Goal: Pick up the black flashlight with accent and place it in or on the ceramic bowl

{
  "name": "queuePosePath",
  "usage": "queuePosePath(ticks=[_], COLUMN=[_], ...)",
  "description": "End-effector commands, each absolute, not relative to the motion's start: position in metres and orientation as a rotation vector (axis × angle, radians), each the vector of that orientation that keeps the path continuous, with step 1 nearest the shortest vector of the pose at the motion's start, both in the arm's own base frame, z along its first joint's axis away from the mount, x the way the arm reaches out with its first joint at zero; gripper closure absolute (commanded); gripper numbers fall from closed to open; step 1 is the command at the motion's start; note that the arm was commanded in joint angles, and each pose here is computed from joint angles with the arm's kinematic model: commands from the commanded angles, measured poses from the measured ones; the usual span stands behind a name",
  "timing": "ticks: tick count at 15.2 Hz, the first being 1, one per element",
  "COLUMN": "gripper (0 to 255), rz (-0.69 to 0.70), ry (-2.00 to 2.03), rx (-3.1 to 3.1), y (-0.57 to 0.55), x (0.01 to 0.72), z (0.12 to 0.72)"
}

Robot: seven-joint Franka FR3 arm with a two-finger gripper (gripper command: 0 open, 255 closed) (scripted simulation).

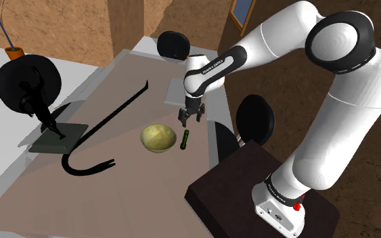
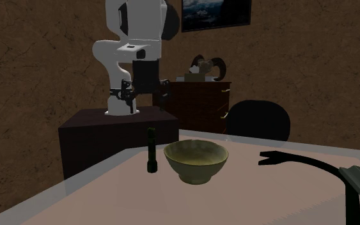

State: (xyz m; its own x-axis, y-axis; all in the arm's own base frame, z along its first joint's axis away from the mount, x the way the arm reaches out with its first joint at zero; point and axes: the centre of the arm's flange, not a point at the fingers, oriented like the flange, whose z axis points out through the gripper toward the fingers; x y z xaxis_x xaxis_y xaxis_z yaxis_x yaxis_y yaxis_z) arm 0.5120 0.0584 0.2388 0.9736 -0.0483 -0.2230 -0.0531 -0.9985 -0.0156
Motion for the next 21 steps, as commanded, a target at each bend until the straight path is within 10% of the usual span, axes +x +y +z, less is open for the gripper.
queuePosePath(ticks=[1,18,19,21], gripper=[0,0,255,255], rz=[0.363,0.371,0.371,0.371], ry=[0.074,0.070,0.070,0.070], rx=[-3.097,-3.096,-3.096,-3.096], y=[0.065,0.069,0.069,0.069], x=[0.523,0.520,0.520,0.520], z=[0.214,0.162,0.162,0.162])
